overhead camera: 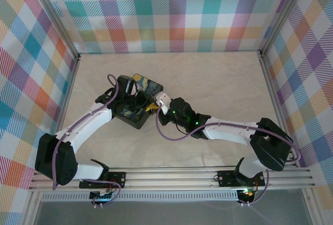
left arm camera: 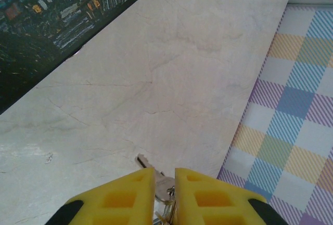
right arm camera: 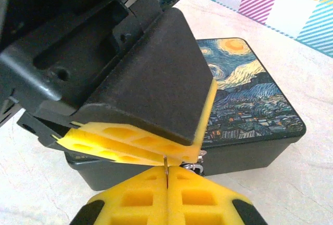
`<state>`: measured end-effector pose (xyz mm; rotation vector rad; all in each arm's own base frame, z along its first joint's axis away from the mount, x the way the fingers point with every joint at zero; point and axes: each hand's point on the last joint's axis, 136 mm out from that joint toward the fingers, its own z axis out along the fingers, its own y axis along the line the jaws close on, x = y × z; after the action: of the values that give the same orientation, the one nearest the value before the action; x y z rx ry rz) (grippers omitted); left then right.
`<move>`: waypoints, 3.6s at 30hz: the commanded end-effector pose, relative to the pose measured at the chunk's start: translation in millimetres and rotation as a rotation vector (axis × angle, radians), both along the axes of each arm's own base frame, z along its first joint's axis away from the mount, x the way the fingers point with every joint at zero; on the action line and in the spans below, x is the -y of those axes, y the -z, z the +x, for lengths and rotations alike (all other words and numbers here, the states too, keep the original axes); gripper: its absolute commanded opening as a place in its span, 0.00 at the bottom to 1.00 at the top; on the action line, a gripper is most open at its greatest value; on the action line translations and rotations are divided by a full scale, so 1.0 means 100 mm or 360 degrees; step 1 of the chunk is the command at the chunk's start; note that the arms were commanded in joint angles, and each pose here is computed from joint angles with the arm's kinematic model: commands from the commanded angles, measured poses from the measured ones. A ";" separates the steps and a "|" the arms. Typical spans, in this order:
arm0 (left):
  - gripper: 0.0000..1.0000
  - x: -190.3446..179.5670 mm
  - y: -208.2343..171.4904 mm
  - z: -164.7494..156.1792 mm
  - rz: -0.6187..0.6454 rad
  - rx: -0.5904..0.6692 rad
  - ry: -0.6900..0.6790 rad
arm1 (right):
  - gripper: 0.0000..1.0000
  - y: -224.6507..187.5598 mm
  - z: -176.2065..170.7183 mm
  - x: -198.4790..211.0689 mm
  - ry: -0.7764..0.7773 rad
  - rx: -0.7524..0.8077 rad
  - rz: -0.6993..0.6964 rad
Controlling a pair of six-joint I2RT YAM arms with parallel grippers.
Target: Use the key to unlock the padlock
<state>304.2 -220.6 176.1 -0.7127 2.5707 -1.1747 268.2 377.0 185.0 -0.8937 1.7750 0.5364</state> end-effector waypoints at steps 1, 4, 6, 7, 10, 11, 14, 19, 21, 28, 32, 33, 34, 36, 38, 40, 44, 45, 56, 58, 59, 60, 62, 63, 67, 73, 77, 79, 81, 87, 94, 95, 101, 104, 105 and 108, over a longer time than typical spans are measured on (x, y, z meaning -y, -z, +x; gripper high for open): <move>0.11 -0.11 0.08 -0.02 0.0042 -0.0026 -0.0031 | 0.00 -0.14 0.04 -0.04 0.0023 0.0094 0.0034; 0.07 -0.11 0.09 -0.01 0.0040 -0.0021 -0.0035 | 0.00 -0.13 0.03 -0.04 0.0027 0.0102 0.0019; 0.03 -0.12 0.10 0.00 0.0049 -0.0022 -0.0041 | 0.00 -0.13 0.02 -0.04 0.0031 0.0103 0.0012; 0.01 -0.12 0.12 -0.01 0.0054 -0.0025 -0.0038 | 0.00 -0.12 0.02 -0.03 0.0031 0.0101 0.0007; 0.00 -0.14 0.15 0.00 0.0073 -0.0021 -0.0035 | 0.04 -0.10 0.00 -0.03 0.0031 0.0075 -0.0007; 0.00 -0.14 0.17 0.00 0.0083 -0.0018 -0.0029 | 0.08 -0.09 -0.01 -0.02 0.0026 0.0052 -0.0024; 0.00 -0.14 0.17 0.01 0.0110 0.0023 0.0013 | 0.18 -0.07 -0.05 0.01 0.0027 -0.0026 -0.0040; 0.00 -0.11 0.08 0.04 0.0168 0.0182 0.0160 | 0.27 -0.19 -0.19 0.18 0.0011 -0.0205 0.0125; 0.00 -0.08 0.04 0.04 0.0150 0.0235 0.0205 | 0.28 -0.27 -0.16 0.31 0.0019 -0.0402 0.0298; 0.00 0.08 -0.25 0.11 0.0013 0.0496 0.0320 | 0.24 -0.38 0.00 0.47 0.0024 -0.1196 0.0788; 0.00 0.15 -0.31 0.12 -0.0067 0.0575 0.0351 | 0.27 -0.35 -0.01 0.33 -0.0018 -0.1446 0.0928; 0.00 0.16 -0.31 0.12 -0.0081 0.0587 0.0350 | 0.27 -0.34 -0.01 0.29 -0.0025 -0.1499 0.0967; 0.00 0.16 -0.32 0.12 -0.0091 0.0601 0.0346 | 0.28 -0.31 -0.01 0.26 -0.0033 -0.1552 0.0994; 0.00 0.15 -0.33 0.12 -0.0098 0.0629 0.0337 | 0.27 -0.31 0.00 0.20 -0.0072 -0.1635 0.1078; 0.00 0.15 -0.35 0.12 -0.0109 0.0648 0.0330 | 0.27 -0.31 0.01 0.17 -0.0095 -0.1678 0.1126; 0.00 0.16 -0.37 0.11 -0.0121 0.0661 0.0337 | 0.27 -0.27 0.02 0.16 -0.0089 -0.1701 0.1140; 0.00 0.16 -0.40 0.12 -0.0129 0.0672 0.0336 | 0.27 -0.21 0.00 0.13 -0.0083 -0.1732 0.1135; 0.00 0.16 -0.40 0.12 -0.0131 0.0672 0.0335 | 0.27 -0.21 -0.01 0.12 -0.0081 -0.1723 0.1125; 0.00 0.20 -0.44 0.06 -0.0160 0.0673 0.0390 | 0.35 -0.15 -0.01 0.22 0.0009 -0.1650 0.1061; 0.00 0.21 -0.45 0.03 -0.0154 0.0677 0.0431 | 0.37 -0.16 -0.02 0.25 0.0028 -0.1611 0.1003; 0.00 0.22 -0.46 0.02 -0.0163 0.0683 0.0444 | 0.38 -0.16 -0.02 0.28 0.0047 -0.1585 0.0974; 0.00 0.23 -0.46 0.01 -0.0171 0.0682 0.0455 | 0.39 -0.15 -0.02 0.31 0.0066 -0.1562 0.0948; 0.00 0.24 -0.46 -0.01 -0.0183 0.0684 0.0472 | 0.39 -0.17 0.01 0.35 0.0081 -0.1528 0.0942; 0.00 0.24 -0.47 -0.01 -0.0189 0.0686 0.0479 | 0.40 -0.18 0.02 0.37 0.0084 -0.1522 0.0950; 0.00 0.27 -0.46 -0.04 -0.0202 0.0676 0.0524 | 0.40 -0.28 0.02 0.34 0.0002 -0.1487 0.0983; 0.00 0.31 -0.49 -0.06 -0.0237 0.0687 0.0561 | 0.38 -0.32 0.00 0.24 -0.0120 -0.1491 0.0956; 0.00 0.31 -0.49 -0.08 -0.0255 0.0686 0.0563 | 0.36 -0.35 -0.03 0.20 -0.0192 -0.1494 0.0977; 0.00 0.31 -0.48 -0.08 -0.0263 0.0682 0.0558 | 0.34 -0.35 -0.06 0.17 -0.0238 -0.1514 0.0991; 0.00 0.32 -0.48 -0.07 -0.0274 0.0684 0.0553 | 0.32 -0.34 -0.07 0.16 -0.0255 -0.1535 0.1005; 0.00 0.33 -0.50 -0.07 -0.0290 0.0690 0.0554 | 0.24 -0.38 -0.11 0.17 -0.0298 -0.1533 0.1045; 0.00 0.31 -0.51 -0.11 -0.0297 0.0703 0.0554 | 0.09 -0.45 -0.14 0.19 -0.0330 -0.1496 0.1078; 0.00 0.31 -0.51 -0.10 -0.0295 0.0705 0.0550 | 0.07 -0.45 -0.14 0.19 -0.0334 -0.1491 0.1082; 0.00 0.31 -0.52 -0.09 -0.0298 0.0713 0.0542 | 0.00 -0.48 -0.16 0.22 -0.0337 -0.1466 0.1099; 0.04 0.30 -0.50 -0.07 -0.0276 0.0697 0.0535 | 0.00 -0.47 -0.15 0.24 -0.0314 -0.1444 0.1081; 0.14 0.29 -0.49 -0.06 -0.0250 0.0694 0.0521 | 0.00 -0.48 -0.14 0.25 -0.0304 -0.1426 0.1074; 0.40 0.16 -0.41 -0.01 -0.0084 0.0662 0.0445 | 0.00 -0.34 -0.14 0.30 -0.0210 -0.1428 0.0956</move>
<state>297.3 -248.5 212.5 -0.0660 2.3357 -1.4198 256.0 351.0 212.9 -0.2816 2.1314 1.7150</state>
